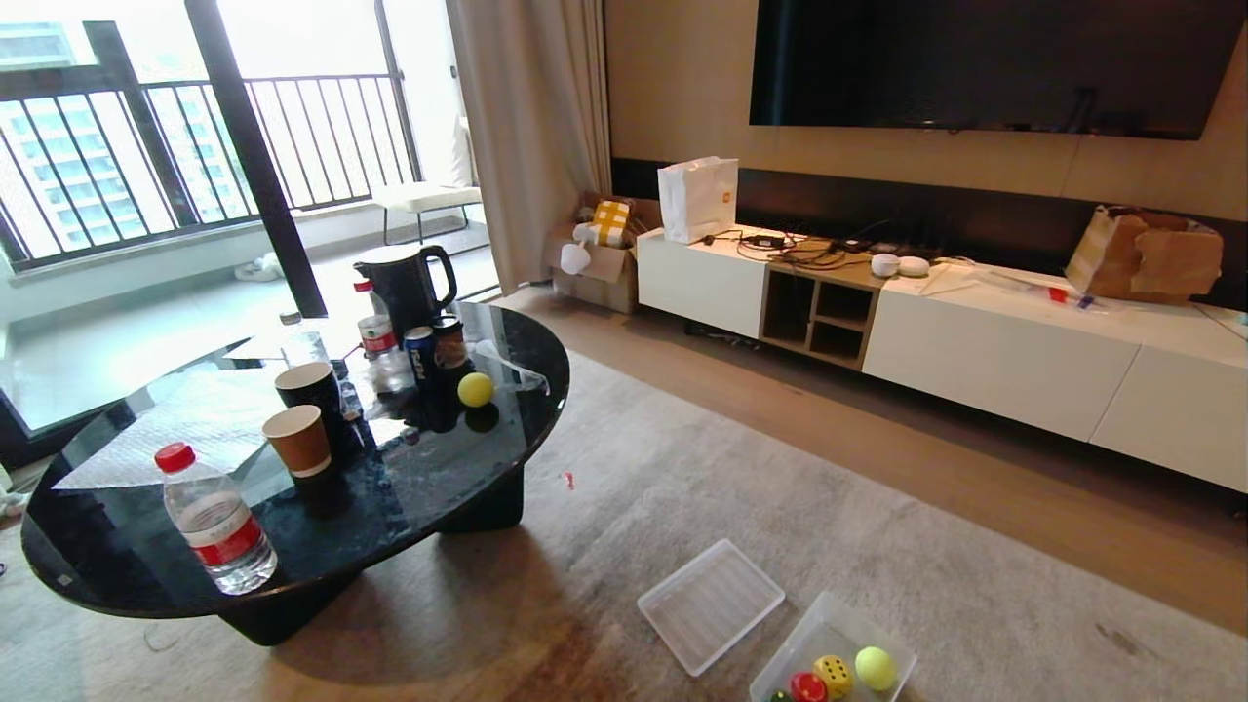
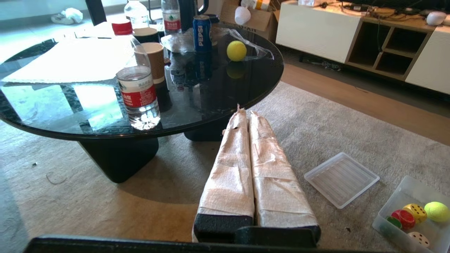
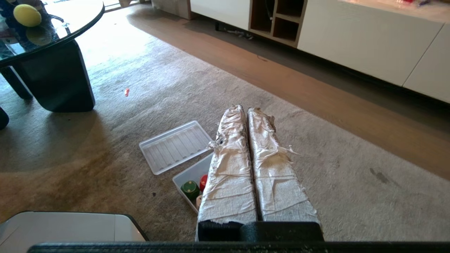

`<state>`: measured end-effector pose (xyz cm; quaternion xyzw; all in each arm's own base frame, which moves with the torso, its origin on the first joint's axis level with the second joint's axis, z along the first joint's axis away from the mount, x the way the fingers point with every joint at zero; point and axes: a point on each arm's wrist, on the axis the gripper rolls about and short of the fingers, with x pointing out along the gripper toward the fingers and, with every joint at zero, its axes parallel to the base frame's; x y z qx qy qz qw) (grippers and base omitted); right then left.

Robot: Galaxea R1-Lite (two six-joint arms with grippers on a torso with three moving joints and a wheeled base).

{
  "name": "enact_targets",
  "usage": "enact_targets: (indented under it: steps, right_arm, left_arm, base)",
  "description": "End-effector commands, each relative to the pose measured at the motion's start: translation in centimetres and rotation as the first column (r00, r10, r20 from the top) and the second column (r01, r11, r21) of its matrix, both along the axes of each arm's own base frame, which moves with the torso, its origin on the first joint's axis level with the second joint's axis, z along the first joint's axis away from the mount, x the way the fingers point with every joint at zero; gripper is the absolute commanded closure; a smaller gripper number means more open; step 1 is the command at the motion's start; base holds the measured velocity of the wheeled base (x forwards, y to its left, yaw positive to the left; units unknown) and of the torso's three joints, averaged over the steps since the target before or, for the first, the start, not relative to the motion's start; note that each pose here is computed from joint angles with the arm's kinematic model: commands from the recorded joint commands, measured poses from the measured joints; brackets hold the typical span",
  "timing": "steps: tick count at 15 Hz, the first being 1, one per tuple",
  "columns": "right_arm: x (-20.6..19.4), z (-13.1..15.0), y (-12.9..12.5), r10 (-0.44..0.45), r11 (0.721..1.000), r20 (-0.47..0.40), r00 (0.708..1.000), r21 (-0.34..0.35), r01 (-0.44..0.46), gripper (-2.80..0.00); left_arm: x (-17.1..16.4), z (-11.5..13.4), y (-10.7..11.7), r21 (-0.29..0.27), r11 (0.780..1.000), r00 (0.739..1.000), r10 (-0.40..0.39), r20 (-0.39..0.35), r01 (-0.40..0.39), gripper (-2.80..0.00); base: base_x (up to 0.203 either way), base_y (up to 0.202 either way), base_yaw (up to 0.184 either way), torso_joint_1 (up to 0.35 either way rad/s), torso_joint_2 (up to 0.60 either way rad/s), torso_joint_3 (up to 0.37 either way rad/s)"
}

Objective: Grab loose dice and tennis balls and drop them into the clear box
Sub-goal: Pick up the ball on the table

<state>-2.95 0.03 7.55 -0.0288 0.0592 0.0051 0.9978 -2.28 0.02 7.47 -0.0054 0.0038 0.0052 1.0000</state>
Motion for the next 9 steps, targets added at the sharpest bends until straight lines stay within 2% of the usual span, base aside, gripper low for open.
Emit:
enact_targets:
  steps: [1,3,9]
  right_arm:
    - [0.01,-0.01,0.00,0.001,1.000,0.001,1.000,0.000,-0.001,0.00]
    - [0.01,0.02,0.00,0.001,1.000,0.004,1.000,0.000,-0.001,0.00]
    - [0.01,0.00,0.00,0.001,1.000,0.002,1.000,0.002,-0.001,0.00]
  left_arm:
    - [0.01,-0.04,0.00,0.002,1.000,1.000,0.000,-0.002,0.000,0.00]
    - [0.01,-0.04,0.00,0.002,1.000,1.000,0.000,-0.002,0.000,0.00]
    - [0.01,-0.04,0.00,0.002,1.000,1.000,0.000,-0.002,0.000,0.00]
  base:
    - [0.000,0.000,0.000,0.000,0.00,0.000]
    - [-0.007,-0.004,0.104,0.001,0.00,0.013]
    - [0.000,-0.008,0.165,0.001,0.00,0.003]
